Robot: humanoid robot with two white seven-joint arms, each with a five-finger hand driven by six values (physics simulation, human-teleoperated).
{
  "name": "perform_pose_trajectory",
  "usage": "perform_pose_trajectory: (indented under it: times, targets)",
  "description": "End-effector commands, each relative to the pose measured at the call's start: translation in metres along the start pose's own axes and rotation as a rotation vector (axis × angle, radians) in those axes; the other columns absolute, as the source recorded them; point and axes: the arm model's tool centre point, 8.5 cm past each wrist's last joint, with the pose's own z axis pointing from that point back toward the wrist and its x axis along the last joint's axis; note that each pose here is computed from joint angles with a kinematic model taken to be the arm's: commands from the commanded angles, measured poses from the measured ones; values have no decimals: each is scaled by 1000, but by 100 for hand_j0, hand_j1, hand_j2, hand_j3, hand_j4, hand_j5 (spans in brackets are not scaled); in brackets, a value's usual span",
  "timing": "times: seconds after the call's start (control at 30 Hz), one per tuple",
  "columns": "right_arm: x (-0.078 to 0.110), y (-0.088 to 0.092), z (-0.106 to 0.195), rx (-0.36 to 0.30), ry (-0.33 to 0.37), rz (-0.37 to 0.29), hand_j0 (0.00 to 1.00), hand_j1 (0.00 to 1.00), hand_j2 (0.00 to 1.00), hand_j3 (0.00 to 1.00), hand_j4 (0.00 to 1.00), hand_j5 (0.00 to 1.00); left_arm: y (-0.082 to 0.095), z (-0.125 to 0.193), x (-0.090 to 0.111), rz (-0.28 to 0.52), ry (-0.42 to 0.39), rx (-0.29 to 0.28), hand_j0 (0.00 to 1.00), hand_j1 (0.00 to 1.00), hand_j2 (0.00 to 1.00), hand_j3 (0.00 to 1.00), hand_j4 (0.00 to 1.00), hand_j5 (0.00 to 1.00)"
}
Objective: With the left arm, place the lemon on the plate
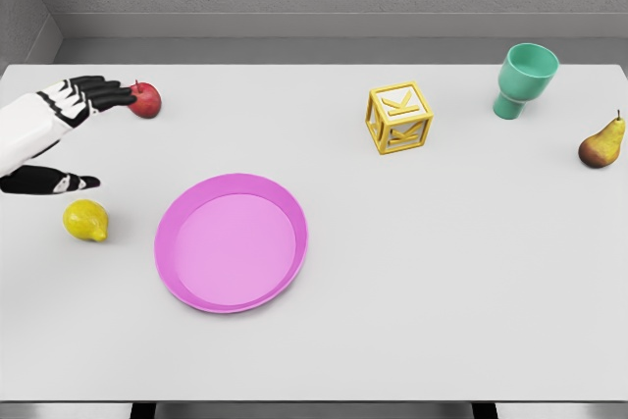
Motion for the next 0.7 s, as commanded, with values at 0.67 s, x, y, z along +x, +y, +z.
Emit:
perform_pose_trajectory:
  times: [0.67]
  targets:
    - [-5, 0, 0, -1, 9, 2, 100, 100, 100, 100, 100, 100, -37, 56, -21, -149, 95, -480, 100, 100, 100, 100, 100, 100]
